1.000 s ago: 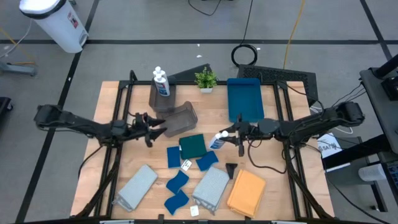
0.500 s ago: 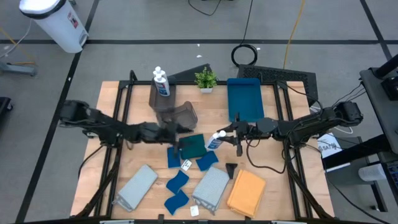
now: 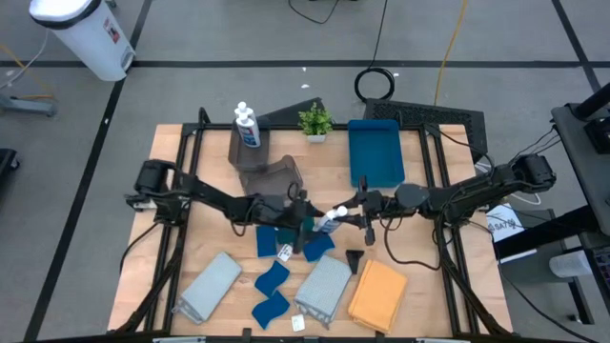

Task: Pick & Place Kitchen Items
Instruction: Put the white restorer into the top black bin

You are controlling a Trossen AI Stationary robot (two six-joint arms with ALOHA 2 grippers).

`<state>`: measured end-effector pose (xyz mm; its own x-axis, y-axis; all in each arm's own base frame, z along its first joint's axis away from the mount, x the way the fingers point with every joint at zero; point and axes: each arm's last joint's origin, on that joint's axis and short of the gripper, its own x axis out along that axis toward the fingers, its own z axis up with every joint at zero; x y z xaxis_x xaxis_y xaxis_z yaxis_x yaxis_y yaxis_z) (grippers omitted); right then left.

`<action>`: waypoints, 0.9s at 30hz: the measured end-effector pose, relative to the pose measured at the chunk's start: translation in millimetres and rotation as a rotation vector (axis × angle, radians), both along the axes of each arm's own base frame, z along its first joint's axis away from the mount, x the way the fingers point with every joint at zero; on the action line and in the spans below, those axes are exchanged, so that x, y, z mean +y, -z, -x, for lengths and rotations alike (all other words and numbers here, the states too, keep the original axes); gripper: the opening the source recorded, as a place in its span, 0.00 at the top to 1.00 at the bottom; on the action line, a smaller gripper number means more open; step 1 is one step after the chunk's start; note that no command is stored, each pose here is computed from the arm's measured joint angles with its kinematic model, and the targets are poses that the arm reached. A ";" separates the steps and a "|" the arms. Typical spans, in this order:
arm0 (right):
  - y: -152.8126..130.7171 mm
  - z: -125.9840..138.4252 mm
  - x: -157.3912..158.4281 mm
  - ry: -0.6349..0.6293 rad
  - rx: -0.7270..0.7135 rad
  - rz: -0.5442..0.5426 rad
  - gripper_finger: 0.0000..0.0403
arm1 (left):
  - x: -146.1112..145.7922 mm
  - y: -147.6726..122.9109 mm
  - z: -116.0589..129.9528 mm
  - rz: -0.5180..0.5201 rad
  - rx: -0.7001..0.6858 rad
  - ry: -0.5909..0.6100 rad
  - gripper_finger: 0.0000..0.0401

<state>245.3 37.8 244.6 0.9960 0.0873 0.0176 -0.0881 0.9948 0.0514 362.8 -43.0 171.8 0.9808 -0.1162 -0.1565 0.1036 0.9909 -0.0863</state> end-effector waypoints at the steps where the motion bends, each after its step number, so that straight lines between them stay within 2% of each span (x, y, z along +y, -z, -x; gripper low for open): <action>1: -0.7 0.0 0.1 0.000 -0.006 -0.008 0.76 | -0.3 1.5 -2.8 -0.001 0.005 0.000 0.36; 7: -0.7 0.0 0.2 -0.002 -0.008 -0.014 0.76 | -1.1 -0.1 -11.4 0.005 -0.009 -0.002 0.37; 10: -0.5 0.0 0.1 0.000 -0.006 -0.014 0.76 | -1.1 -0.9 -11.6 0.008 -0.017 -0.002 0.40; 13: -0.5 0.1 0.1 -0.001 -0.006 -0.015 0.74 | -1.0 -2.0 -11.7 0.026 -0.026 -0.006 0.51; 19: -0.8 0.1 0.1 0.002 -0.009 -0.013 0.70 | 0.1 -4.4 -12.1 0.029 -0.050 -0.008 0.78; 27: -5.3 6.4 -2.8 0.041 0.005 0.003 0.69 | 2.3 -10.1 -11.0 0.029 -0.067 -0.016 0.78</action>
